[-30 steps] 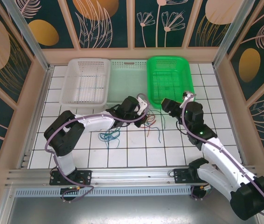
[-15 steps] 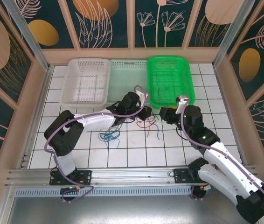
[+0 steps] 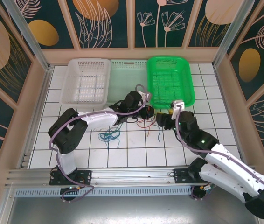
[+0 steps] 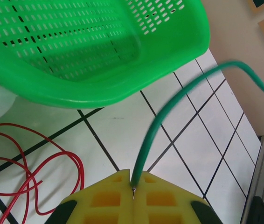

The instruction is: Untangle the cables

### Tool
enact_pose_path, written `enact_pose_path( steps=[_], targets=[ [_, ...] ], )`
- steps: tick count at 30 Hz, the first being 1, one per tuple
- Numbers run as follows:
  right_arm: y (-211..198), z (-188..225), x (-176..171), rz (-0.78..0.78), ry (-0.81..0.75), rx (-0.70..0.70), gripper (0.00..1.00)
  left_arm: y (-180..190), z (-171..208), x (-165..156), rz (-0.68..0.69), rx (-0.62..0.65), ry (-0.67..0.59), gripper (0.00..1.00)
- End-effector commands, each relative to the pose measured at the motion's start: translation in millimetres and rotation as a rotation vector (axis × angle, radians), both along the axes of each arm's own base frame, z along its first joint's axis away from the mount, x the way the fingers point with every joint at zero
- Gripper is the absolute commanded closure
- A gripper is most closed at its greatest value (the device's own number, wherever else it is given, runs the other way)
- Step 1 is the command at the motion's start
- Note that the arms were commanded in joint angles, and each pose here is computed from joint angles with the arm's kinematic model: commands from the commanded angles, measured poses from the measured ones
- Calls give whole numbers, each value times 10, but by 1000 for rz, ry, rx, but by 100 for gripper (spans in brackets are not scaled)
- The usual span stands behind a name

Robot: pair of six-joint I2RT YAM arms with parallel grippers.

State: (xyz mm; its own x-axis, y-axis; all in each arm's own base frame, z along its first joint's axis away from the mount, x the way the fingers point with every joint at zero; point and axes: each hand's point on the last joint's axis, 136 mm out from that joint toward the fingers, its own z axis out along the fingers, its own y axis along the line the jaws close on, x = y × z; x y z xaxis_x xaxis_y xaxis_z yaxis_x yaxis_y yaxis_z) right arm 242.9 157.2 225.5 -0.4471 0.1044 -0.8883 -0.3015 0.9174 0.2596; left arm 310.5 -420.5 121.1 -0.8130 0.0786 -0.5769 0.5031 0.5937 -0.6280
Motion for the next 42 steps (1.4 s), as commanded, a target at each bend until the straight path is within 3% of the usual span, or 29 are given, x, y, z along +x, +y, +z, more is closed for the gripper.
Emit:
enact_pose_path(
  steps=[1,8,13,17,25,35,42],
  targets=[
    [-461,469,46,-219,-128,-18,35,39,-15,73,32,2,38,100],
    [-159,358,-31,-57,-78,-52,40,47,-39,108,52,-35,107,100],
    [155,312,-124,86,-83,-31,51,29,-34,104,51,-39,138,100],
    [349,20,-113,148,1,-53,57,4,13,100,46,-65,148,100],
    [314,-413,1,78,22,-65,58,-23,157,67,42,-136,156,100],
    [232,-494,102,5,-2,-56,49,-22,212,47,31,-150,144,100],
    [230,-494,241,-23,-20,-41,48,-32,254,11,15,-166,140,100]
  ],
)
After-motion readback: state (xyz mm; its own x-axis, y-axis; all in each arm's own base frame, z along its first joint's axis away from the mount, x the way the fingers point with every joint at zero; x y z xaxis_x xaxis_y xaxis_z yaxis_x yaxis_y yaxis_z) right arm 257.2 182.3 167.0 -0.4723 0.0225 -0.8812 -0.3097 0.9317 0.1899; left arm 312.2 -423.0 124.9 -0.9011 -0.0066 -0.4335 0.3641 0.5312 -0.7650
